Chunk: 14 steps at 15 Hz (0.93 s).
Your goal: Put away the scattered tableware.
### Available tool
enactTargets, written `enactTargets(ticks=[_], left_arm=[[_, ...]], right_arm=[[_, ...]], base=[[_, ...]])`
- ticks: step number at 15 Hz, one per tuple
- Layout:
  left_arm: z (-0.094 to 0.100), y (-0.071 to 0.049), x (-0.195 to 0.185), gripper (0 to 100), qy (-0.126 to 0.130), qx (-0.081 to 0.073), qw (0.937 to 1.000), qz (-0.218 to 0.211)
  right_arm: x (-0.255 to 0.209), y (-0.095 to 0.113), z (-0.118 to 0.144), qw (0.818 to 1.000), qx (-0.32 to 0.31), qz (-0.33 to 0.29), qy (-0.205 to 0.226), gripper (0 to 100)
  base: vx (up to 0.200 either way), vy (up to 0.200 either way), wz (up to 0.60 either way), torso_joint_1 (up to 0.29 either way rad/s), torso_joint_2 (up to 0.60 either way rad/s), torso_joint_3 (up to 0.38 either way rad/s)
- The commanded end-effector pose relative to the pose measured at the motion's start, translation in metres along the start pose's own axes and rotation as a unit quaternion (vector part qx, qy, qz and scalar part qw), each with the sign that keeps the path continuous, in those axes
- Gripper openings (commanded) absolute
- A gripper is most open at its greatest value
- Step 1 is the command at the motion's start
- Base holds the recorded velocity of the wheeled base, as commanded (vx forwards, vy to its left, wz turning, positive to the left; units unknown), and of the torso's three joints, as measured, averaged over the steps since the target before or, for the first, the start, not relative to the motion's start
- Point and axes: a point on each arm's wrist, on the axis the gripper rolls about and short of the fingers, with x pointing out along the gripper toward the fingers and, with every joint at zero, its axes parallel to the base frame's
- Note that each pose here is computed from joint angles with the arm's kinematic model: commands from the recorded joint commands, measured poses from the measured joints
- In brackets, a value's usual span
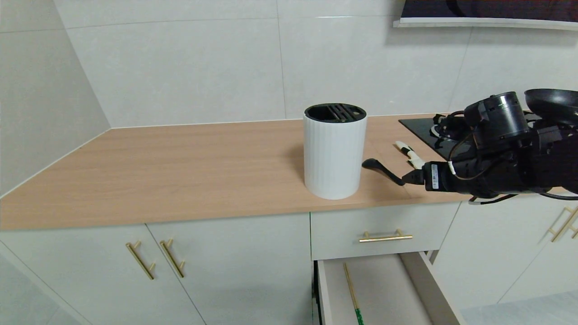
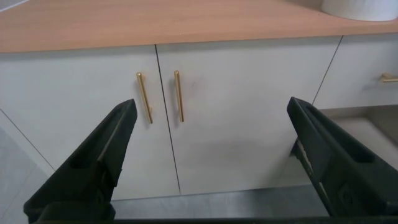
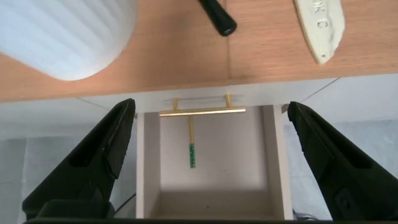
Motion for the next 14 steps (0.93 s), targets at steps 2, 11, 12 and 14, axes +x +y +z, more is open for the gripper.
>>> enactTargets(ticks=[2,11,12,14], left_arm=[[0.0,0.0,0.0,100,0.0,0.0,1.0,0.001],[0.0,0.0,0.0,100,0.0,0.0,1.0,0.001],[0.0,0.0,0.0,100,0.0,0.0,1.0,0.001],[0.0,0.0,0.0,100,0.0,0.0,1.0,0.001]], right_arm=[[0.02,-0.008,0.019,0.998,-0.032,0.04,-0.026,100],[0.12,-0.02,0.004,0.994,-0.07,0.075,-0.042,100],[0.127,-0.018,0.001,0.994,-0.071,0.076,-0.041,100],[0.133,-0.017,0.0,0.993,-0.071,0.078,-0.051,100]], base=[[0.0,0.0,0.0,0.0,0.0,0.0],[0.0,0.0,0.0,0.0,0.0,0.0],[0.0,0.0,0.0,0.0,0.0,0.0],[0.0,0.0,0.0,0.0,0.0,0.0]])
